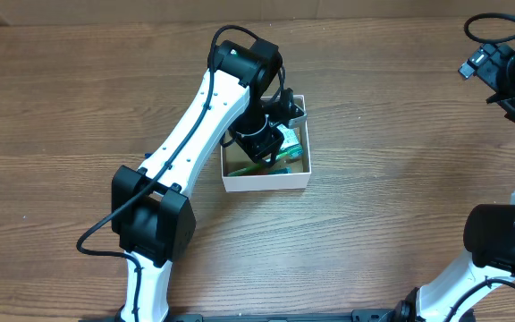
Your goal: Pack container
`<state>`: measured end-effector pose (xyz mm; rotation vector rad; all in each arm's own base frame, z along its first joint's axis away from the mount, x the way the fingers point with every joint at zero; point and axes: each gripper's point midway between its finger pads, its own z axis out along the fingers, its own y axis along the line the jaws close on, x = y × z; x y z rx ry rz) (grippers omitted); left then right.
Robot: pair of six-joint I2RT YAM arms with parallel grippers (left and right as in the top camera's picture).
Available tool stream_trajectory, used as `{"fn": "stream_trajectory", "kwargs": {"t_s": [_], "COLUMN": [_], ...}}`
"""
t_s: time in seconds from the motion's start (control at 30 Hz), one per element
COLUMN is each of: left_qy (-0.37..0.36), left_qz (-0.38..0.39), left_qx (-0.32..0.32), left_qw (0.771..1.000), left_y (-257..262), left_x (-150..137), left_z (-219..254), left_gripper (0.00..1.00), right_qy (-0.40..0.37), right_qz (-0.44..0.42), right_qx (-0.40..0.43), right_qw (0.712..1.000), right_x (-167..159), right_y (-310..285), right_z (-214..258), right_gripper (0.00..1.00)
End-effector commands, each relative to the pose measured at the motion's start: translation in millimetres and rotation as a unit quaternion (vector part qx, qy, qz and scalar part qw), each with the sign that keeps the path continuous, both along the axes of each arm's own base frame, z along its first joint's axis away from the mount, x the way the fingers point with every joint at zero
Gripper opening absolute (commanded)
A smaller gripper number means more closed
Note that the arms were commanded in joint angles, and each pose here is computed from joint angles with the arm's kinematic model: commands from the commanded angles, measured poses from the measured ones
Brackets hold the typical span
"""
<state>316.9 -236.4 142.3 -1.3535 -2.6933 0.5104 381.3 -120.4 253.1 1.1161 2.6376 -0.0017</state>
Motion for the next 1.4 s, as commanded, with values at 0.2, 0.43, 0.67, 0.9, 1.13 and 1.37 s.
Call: {"fn": "stream_trajectory", "kwargs": {"t_s": [0.2,0.43,0.67,0.9,1.13,1.37], "left_qy": [-0.014,-0.118,-0.109,-0.035,0.013,0.058], "left_qz": [0.122,0.326,0.574,0.734,0.781,0.8], "left_qx": [0.071,0.121,0.098,0.134,0.158,0.137], "left_qw": [0.99,0.93,0.806,0.665,0.604,0.582], "left_y": [38.1,100.9,173.3,226.1,228.5,213.8], "left_x": [16.4,38.7,41.1,37.4,36.6,37.4], "left_z": [28.3,88.6,125.0,89.2,23.9,-18.3], "left_gripper": [0.68,1.0,1.0,0.86,0.82,0.82], "right_qy": [-0.011,-0.011,-0.01,-0.01,-0.01,-0.011], "right_qz": [0.0,0.0,0.0,0.0,0.0,0.0], "right_qx": [-0.001,-0.001,-0.001,-0.001,-0.001,-0.001], "right_qw": [1.0,1.0,1.0,1.0,1.0,1.0], "right_x": [0.6,0.6,0.5,0.5,0.5,0.6], "right_y": [2.3,2.3,2.3,2.3,2.3,2.3], "right_z": [6.3,6.3,6.2,6.2,6.2,6.3], "right_gripper": [1.0,1.0,1.0,1.0,1.0,1.0]}}
